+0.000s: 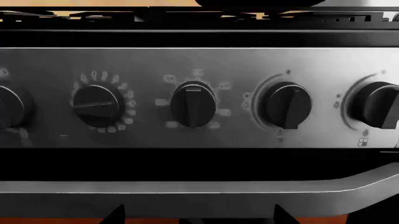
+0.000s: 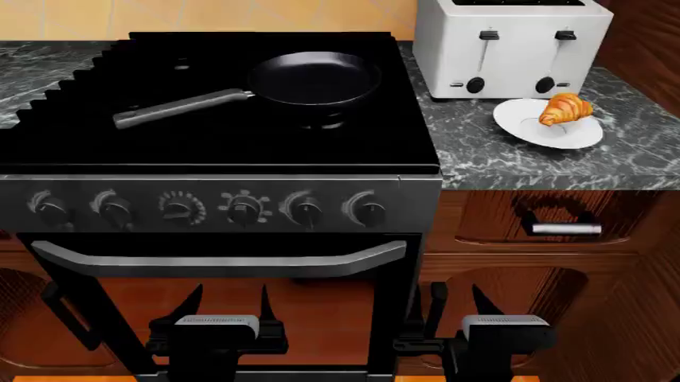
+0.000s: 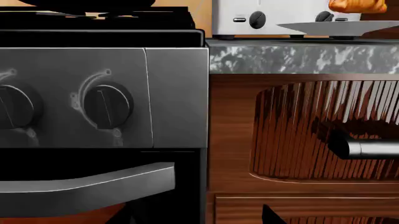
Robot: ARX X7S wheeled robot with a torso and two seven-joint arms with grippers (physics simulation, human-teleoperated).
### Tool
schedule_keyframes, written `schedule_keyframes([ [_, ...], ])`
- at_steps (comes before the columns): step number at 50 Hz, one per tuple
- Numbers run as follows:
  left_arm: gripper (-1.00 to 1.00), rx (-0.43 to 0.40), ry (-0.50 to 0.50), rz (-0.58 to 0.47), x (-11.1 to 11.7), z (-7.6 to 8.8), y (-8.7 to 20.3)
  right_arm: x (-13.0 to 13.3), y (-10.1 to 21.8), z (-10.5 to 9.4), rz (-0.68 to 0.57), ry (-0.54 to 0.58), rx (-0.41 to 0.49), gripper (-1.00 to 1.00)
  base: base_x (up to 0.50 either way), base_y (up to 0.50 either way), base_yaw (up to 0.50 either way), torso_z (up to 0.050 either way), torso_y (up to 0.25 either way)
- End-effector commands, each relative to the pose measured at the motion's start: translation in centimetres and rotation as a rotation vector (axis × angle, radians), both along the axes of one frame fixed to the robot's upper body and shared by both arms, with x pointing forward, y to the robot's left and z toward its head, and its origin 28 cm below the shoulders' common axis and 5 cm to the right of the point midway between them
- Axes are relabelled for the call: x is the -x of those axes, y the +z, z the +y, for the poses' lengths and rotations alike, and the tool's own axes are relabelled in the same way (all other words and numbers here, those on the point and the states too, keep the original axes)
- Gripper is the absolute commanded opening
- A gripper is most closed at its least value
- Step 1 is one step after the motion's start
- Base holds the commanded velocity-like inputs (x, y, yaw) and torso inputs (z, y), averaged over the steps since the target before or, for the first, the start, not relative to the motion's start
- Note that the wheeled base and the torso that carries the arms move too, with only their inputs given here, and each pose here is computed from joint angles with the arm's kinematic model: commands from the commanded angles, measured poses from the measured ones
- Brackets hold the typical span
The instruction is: Pick the croissant and place it on the pan. Then turn on the stove to warm the croissant.
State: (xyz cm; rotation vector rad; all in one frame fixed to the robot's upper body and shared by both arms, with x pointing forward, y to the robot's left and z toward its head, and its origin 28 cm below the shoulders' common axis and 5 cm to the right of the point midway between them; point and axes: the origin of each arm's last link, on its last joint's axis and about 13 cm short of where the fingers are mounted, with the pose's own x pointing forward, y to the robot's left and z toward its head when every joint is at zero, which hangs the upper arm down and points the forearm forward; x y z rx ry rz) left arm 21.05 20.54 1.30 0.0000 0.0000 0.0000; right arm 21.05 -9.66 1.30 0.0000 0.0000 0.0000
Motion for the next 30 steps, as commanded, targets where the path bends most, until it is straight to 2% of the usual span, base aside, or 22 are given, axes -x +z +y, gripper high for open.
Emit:
schedule_keyframes([
  [1, 1.00, 0.024, -0.036, -0.007, 0.18, 0.08, 0.06, -0.01, 0.00, 0.04, 0.002, 0.012, -0.003, 1.00, 0.00, 0.00, 0.00, 0.016, 0.000],
  [8, 1.00, 0.047, -0.080, 0.021, 0.50, 0.14, -0.02, -0.02, -0.02, 0.05, 0.011, 0.036, -0.023, 1.00, 0.00, 0.00, 0.00, 0.050, 0.000],
  [30, 1.00, 0.042, -0.076, 0.031, 0.47, 0.23, 0.00, -0.01, -0.04, 0.08, 0.021, 0.043, -0.051, 1.00, 0.00, 0.00, 0.00, 0.050, 0.000],
])
